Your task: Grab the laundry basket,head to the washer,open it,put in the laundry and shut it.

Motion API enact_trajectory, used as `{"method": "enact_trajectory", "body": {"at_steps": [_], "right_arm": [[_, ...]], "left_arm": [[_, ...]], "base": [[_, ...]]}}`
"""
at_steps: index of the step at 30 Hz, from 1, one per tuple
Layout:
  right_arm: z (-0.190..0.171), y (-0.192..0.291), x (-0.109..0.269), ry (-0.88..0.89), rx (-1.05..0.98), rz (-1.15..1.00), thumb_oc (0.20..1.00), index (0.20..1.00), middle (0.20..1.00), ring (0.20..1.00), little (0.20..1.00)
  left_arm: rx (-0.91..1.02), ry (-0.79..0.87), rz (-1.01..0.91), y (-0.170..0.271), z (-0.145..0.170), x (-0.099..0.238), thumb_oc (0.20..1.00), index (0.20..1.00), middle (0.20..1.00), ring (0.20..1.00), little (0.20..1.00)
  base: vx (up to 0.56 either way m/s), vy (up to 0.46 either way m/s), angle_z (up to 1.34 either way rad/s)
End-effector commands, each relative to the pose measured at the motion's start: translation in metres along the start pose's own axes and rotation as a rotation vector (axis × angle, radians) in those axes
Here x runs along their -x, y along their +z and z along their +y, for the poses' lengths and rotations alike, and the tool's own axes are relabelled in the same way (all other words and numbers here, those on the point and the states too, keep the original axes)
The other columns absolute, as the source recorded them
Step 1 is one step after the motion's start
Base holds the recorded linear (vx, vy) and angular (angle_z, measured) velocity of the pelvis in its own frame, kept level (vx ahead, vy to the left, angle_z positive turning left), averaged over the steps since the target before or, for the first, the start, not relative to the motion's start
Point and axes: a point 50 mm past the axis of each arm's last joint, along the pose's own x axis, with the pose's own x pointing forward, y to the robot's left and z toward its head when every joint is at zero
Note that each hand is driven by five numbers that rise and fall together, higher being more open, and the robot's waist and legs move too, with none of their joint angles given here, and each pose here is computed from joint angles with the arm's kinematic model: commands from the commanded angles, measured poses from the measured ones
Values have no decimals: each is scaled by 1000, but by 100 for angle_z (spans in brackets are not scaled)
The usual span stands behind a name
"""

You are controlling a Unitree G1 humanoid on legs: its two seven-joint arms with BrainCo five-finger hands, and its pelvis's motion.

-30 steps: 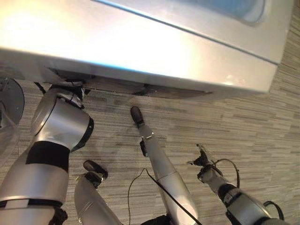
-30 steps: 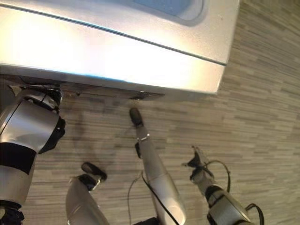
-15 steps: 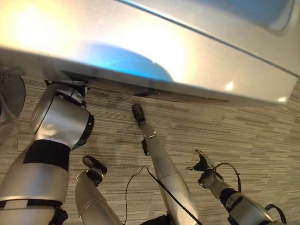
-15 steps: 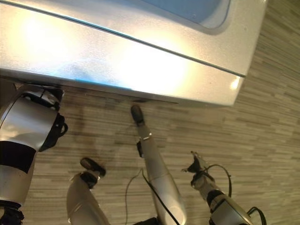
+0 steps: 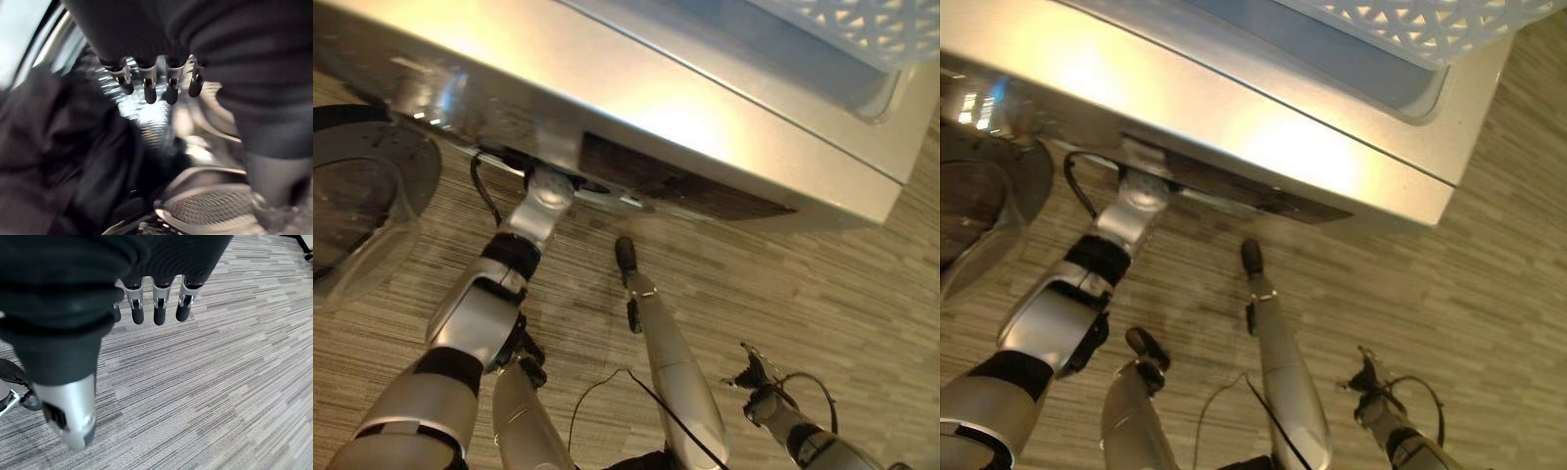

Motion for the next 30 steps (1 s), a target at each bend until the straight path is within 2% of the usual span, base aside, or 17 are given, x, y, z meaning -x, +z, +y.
{"method": "enact_trajectory", "body": {"at_steps": [1, 5, 7, 8, 11, 12, 13, 15, 17, 18, 20, 23, 24, 26, 27, 28, 30], "right_arm": [[-3, -39, 11, 17, 60, 81, 1000, 1000, 1000, 1000, 1000], [-1, -46, 14, 35, 75, 104, 1000, 1000, 1000, 1000, 1000], [-1, -49, 14, 45, 68, 126, 1000, 1000, 1000, 1000, 1000], [-1, -50, 14, 46, 70, 127, 1000, 1000, 1000, 1000, 1000], [0, -57, 17, 61, 53, 170, 1000, 1000, 1000, 1000, 1000], [0, -58, 17, 63, 54, 171, 1000, 1000, 1000, 1000, 1000], [0, -58, 17, 68, 36, 184, 1000, 1000, 1000, 1000, 1000], [0, -58, 18, 71, 28, 182, 1000, 1000, 1000, 1000, 1000], [1, -57, 18, 74, 12, 184, 1000, 1000, 1000, 1000, 1000], [1, -57, 18, 74, 12, 184, 1000, 1000, 1000, 1000, 1000], [7, -59, 21, 105, 12, 191, 1000, 1000, 1000, 1000, 1000], [13, -64, 25, 129, 18, 209, 1000, 1000, 1000, 1000, 1000], [18, -71, 30, 151, 19, 231, 1000, 1000, 1000, 1000, 1000], [21, -74, 33, 163, 20, 244, 1000, 1000, 1000, 1000, 1000], [24, -82, 37, 177, 19, 272, 1000, 1000, 1000, 1000, 1000], [-15, -46, 11, 136, -19, 141, 1000, 1000, 1000, 1000, 1000], [3, -49, 31, 150, -7, 53, 1000, 1000, 1000, 1000, 1000]], "left_arm": [[-144, -28, -224, 19, 0, 7, 1000, 1000, 1000, 1000, 1000], [-172, -59, -214, 3, 6, 24, 1000, 1000, 1000, 1000, 1000], [-132, -131, -124, -26, 4, 58, 1000, 1000, 1000, 1000, 1000], [-132, -132, -122, -27, 4, 59, 1000, 1000, 1000, 1000, 1000], [-41, -267, 81, -70, -3, 122, 1000, 1000, 1000, 1000, 1000], [-41, -268, 83, -70, -3, 123, 1000, 1000, 1000, 1000, 1000], [11, -331, 189, -86, -10, 155, 1000, 1000, 1000, 1000, 1000], [43, -384, 301, -101, -13, 185, 1000, 1000, 1000, 1000, 1000], [75, -434, 401, -112, -15, 213, 1000, 1000, 1000, 1000, 1000], [75, -434, 402, -112, -15, 213, 1000, 1000, 1000, 1000, 1000], [96, -487, 569, -130, -17, 255, 1000, 1000, 1000, 1000, 1000], [76, -534, 652, -139, -20, 278, 1000, 1000, 1000, 1000, 1000], [45, -603, 729, -147, -23, 302, 1000, 1000, 1000, 1000, 1000], [43, -623, 760, -149, -23, 312, 1000, 1000, 1000, 1000, 1000], [58, -621, 843, -155, -17, 330, 1000, 1000, 1000, 1000, 1000], [18, -647, 908, -163, -1, 346, 1000, 1000, 1000, 1000, 1000], [-21, -650, 975, -171, 6, 360, 1000, 1000, 1000, 1000, 1000]], "base": [[-46, 56, 18], [-27, 64, 6], [-15, 98, 5], [-13, 87, 2], [2, 81, 10], [19, 85, 20], [5, 80, 24], [-75, 40, 17], [-27, 35, 20], [35, 64, 26], [46, 75, 20], [-13, 53, 20], [-8, 64, 39], [0, 76, 43], [25, 66, 32], [14, 87, 26], [-7, 53, 11]]}}
